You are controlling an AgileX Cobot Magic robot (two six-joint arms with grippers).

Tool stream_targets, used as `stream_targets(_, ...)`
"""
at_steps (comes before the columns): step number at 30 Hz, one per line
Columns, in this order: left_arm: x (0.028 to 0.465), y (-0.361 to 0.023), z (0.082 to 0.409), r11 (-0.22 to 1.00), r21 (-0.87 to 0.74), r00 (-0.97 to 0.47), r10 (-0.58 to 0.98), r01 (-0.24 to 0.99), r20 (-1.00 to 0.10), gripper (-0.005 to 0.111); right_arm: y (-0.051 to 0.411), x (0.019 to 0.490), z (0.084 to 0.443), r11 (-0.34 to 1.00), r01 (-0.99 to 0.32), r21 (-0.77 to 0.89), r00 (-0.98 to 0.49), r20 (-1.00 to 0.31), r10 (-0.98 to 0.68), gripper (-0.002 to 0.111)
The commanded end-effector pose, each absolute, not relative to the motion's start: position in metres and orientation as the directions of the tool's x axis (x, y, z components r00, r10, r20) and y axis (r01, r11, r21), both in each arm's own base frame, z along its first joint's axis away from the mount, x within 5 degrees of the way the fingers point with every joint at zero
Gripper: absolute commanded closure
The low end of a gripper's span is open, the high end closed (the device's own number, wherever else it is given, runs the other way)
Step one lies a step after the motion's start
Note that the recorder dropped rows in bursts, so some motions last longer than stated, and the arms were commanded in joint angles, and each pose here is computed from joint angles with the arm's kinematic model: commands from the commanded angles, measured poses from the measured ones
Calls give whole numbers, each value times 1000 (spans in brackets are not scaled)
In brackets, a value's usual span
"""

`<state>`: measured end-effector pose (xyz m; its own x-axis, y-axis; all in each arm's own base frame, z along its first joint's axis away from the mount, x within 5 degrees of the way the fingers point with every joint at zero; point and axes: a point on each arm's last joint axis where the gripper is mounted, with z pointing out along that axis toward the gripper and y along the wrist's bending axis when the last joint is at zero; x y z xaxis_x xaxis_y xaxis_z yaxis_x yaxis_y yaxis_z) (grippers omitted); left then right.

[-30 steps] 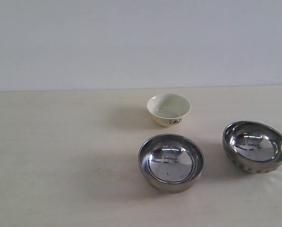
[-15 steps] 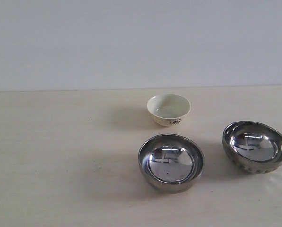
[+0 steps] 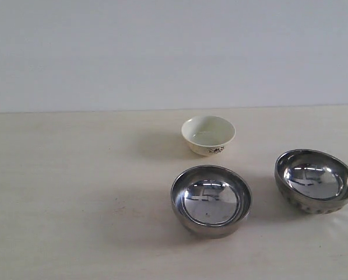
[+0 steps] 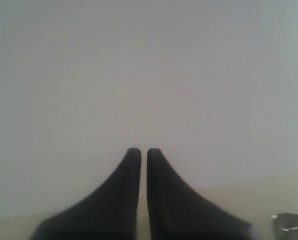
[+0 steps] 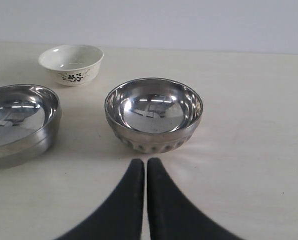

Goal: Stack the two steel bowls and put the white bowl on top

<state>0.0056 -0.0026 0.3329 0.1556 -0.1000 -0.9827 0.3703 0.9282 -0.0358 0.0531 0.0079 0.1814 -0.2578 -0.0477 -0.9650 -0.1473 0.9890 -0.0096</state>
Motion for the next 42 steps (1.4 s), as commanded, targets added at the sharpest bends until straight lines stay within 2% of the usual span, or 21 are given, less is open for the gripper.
stream_targets(1, 4, -1, 334, 982, -31, 176, -65, 188, -982, 103, 8, 53, 183, 989, -146, -11, -244, -969, -47, 108)
stream_targets(3, 4, -1, 334, 994, -31, 181, -50, 106, -982, 103, 8, 53, 183, 989, -146, -11, -244, -969, -47, 108)
stream_targets(7, 4, 0, 334, 998, -31, 183, -41, 55, -982, 103, 8, 53, 183, 989, -146, -11, -244, -969, -47, 108)
stream_targets(27, 7, -1, 331, 998, -31, 176, -40, 52, -984, 103, 8, 53, 183, 989, -146, -11, -244, -969, -47, 108)
stream_targets(32, 14, -1, 332, 998, -30, 398, -50, 57, -916, 103, 8, 53, 183, 989, -146, -11, -244, -969, -47, 108)
stream_targets(36, 19, -1, 324, 998, -28, 380, -46, 55, -924, 103, 8, 53, 183, 989, -146, -11, -244, -969, -47, 108)
stream_targets(42, 30, -1, 303, 998, -30, 442, -52, 56, -896, 103, 8, 53, 183, 989, -146, -11, -244, -969, -47, 108)
